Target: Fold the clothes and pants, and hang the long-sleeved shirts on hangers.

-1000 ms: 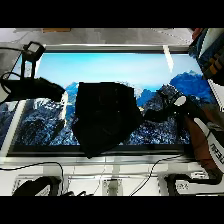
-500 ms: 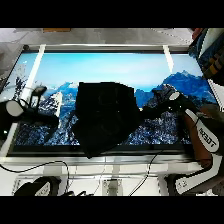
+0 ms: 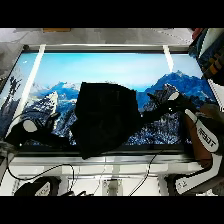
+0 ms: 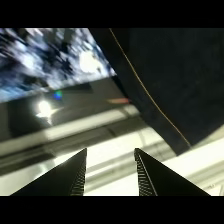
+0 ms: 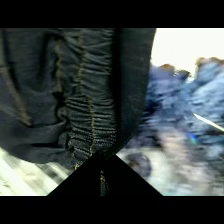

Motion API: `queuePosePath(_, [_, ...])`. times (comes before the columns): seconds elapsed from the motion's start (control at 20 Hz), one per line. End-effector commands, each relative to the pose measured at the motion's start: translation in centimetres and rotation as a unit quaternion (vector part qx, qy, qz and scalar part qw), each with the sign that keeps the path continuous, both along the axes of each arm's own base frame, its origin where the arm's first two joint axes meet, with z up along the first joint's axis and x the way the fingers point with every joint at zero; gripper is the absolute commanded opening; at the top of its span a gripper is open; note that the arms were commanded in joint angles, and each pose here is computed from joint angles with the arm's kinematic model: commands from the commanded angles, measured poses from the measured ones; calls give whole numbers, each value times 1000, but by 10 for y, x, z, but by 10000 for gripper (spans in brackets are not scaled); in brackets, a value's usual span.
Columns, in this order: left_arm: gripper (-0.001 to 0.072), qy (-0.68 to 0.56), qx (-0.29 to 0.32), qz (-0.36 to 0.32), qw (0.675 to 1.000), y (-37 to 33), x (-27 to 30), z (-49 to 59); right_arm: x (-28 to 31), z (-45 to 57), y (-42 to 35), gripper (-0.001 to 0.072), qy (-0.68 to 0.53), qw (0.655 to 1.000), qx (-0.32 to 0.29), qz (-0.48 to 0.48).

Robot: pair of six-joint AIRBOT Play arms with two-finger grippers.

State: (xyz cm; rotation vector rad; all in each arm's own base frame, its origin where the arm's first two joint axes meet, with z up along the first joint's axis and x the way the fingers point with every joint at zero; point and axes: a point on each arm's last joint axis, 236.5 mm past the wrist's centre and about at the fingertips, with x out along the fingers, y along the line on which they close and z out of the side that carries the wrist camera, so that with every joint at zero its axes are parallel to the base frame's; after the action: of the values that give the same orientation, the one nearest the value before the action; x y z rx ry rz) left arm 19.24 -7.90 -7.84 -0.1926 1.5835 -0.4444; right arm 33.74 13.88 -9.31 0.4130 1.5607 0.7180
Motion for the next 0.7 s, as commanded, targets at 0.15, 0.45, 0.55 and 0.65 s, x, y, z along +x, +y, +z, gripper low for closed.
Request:
queuePosePath(0.15, [448,15,-15,-6,1000,-7,-17,-14,-38,23,21,29,-40,995,46,-81])
queuePosePath(0.45, [458,8,-55,-14,998,-24,-21,-16,-58,27,28,29,-51,988,67,-127])
queuePosePath(0.55, [458,7,-49,-13,999,-22,-24,-23,-58,28,28,29,-50,988,69,-129])
queuePosePath(0.65, [459,8,-44,-9,999,-20,-27,-29,-56,31,30,29,-50,987,76,-135])
